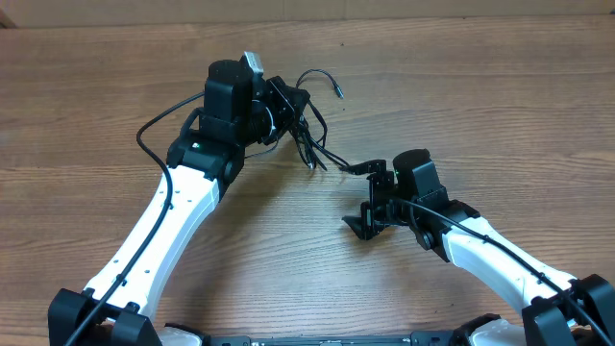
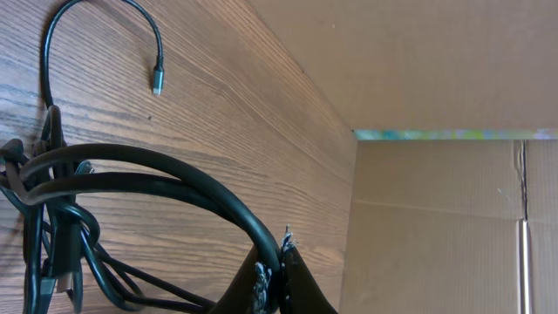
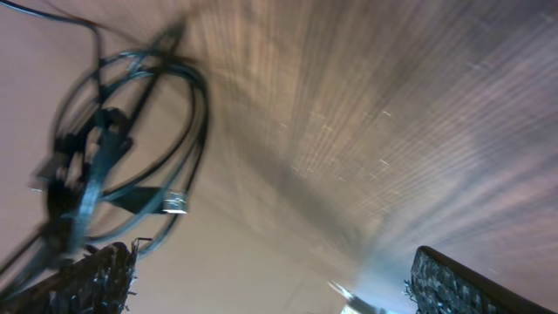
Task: Untangle cables
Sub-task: 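Hold the cables with both grippers and stretch them apart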
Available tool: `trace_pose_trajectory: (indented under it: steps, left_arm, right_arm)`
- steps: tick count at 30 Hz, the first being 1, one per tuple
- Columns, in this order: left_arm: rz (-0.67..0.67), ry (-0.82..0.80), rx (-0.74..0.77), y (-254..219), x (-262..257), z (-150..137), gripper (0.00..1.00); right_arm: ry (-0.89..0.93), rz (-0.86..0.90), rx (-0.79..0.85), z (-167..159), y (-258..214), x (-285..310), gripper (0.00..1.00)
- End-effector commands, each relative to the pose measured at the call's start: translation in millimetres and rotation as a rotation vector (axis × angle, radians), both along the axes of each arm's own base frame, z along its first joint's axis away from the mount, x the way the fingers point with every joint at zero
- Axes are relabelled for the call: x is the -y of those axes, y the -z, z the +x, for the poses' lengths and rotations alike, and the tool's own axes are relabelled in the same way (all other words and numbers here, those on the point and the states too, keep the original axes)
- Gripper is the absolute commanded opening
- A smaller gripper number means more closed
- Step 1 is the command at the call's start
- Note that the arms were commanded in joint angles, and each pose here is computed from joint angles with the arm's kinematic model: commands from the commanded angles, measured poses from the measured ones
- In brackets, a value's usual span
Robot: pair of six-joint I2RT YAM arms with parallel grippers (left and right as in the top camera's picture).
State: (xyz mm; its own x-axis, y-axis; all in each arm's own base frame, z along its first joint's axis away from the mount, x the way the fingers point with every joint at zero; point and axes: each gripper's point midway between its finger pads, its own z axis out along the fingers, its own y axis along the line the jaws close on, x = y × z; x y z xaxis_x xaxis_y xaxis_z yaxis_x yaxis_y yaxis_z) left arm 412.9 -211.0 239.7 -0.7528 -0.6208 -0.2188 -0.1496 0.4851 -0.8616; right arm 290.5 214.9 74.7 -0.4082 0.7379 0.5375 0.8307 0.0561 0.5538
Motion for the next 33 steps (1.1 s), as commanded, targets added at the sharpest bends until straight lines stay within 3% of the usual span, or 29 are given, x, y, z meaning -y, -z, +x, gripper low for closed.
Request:
trace_pose_trajectory:
  steps: [1, 6, 8, 11, 12, 13, 14, 15, 22, 24, 29, 33]
  left_arm:
    - [-0.048, 0.078, 0.024, -18, 13, -10, 0.04]
    - [-0.177, 0.154, -0.08, -24, 30, -28, 0.04]
    - [-0.201, 0.155, -0.107, -25, 35, -31, 0.04]
    - [-0.25, 0.135, -0.094, -36, 37, -26, 0.04]
    - [-0.267, 0.131, -0.08, -41, 37, -24, 0.04]
    - [-0.278, 0.127, -0.067, -45, 38, -22, 0.04]
    - [-0.28, 0.12, -0.044, -49, 39, -19, 0.04]
    - [-0.278, 0.111, -0.034, -50, 38, -17, 0.04]
    - [-0.218, -0.117, 0.021, -46, -4, 17, 0.04]
    - [-0.217, -0.156, 0.026, -46, -20, 25, 0.04]
    - [-0.185, -0.204, 0.085, -51, -51, 39, 0.04]
    - [0.033, -0.102, 0.229, -45, -59, 39, 0.04]
  right_arm:
    - [0.079, -0.042, 0.067, 19, -4, 7, 1.0]
    - [0.091, 0.0, 0.089, 29, -7, 1, 1.0]
    - [0.097, 0.022, 0.054, 28, -2, -3, 0.93]
    - [0.057, 0.044, -0.014, 14, 10, -21, 0.67]
    - [0.059, 0.044, -0.037, 10, 15, -24, 0.53]
    - [0.05, 0.035, -0.046, 7, 20, -29, 0.24]
    - [0.038, 0.028, -0.054, 4, 24, -32, 0.1]
    - [0.031, 0.026, -0.056, 2, 25, -34, 0.04]
    - [-0.331, -0.186, 0.254, -9, 34, -34, 0.04]
    - [-0.392, -0.254, 0.209, -24, 50, -22, 0.04]
    - [-0.344, -0.464, -0.032, -53, 88, 32, 0.04]
    - [-0.275, -0.495, -0.113, -52, 94, 62, 0.04]
